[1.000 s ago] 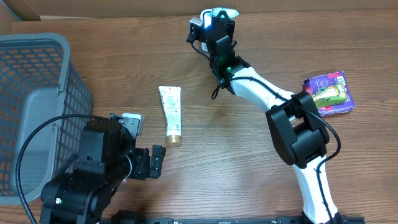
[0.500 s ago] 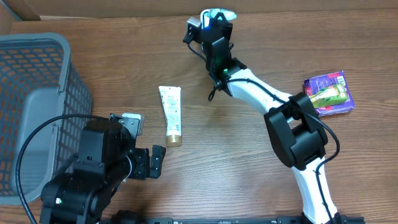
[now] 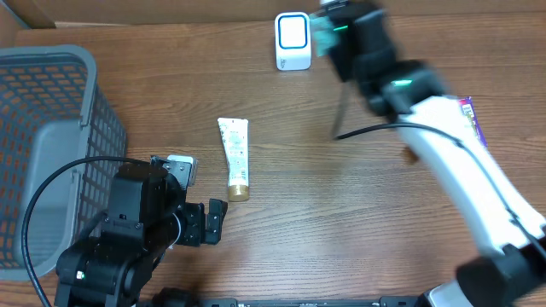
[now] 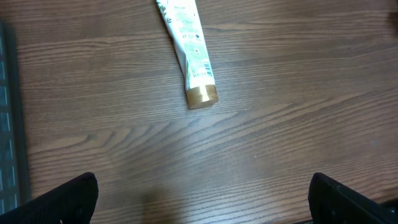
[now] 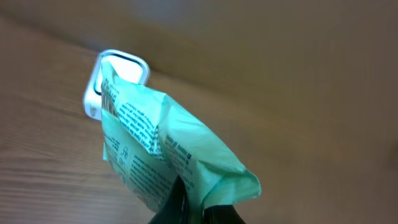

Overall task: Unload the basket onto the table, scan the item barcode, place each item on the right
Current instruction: 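Carry the wipes pack to the right edge and drop it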

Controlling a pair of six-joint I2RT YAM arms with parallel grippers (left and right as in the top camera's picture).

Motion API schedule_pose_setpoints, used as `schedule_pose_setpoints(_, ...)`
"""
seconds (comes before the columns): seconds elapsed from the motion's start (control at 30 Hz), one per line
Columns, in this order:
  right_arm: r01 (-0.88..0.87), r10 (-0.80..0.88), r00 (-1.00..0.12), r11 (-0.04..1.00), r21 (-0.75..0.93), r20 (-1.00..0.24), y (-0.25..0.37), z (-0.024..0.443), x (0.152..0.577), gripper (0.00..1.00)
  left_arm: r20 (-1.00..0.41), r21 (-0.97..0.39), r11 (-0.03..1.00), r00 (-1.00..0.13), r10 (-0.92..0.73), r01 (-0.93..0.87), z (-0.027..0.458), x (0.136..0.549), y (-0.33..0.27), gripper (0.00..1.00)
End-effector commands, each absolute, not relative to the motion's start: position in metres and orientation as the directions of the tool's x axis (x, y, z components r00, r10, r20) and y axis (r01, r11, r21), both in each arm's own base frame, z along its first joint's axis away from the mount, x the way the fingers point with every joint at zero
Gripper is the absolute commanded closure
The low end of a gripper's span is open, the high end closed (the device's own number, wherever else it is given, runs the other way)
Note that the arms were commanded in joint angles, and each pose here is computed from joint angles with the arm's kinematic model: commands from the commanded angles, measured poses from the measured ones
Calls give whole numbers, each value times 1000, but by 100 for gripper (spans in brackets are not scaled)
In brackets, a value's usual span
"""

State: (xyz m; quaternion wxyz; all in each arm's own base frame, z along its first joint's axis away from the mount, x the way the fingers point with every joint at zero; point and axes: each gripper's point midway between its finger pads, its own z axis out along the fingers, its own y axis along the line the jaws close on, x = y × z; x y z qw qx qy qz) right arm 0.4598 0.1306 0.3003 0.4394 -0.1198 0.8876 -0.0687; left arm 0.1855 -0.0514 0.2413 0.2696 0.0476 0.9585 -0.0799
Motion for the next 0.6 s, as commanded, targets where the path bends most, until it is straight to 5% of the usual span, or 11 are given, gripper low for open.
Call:
schedule_pose_setpoints(0.0, 190, 281, -676, 960, 207, -681, 80, 286, 449, 96, -529, -124, 985, -848, 34, 117, 242, 187, -49, 0)
schedule_pose_setpoints(0.23, 573, 613, -648, 783, 240, -452, -33, 219, 426, 96, -529, -124, 985, -848, 34, 117, 242, 187, -49, 1)
schedule_pose_setpoints(0.57, 701, 735, -539, 662, 264, -413, -106, 129, 455, 96, -529, -124, 985, -848, 34, 117, 242, 187, -49, 0)
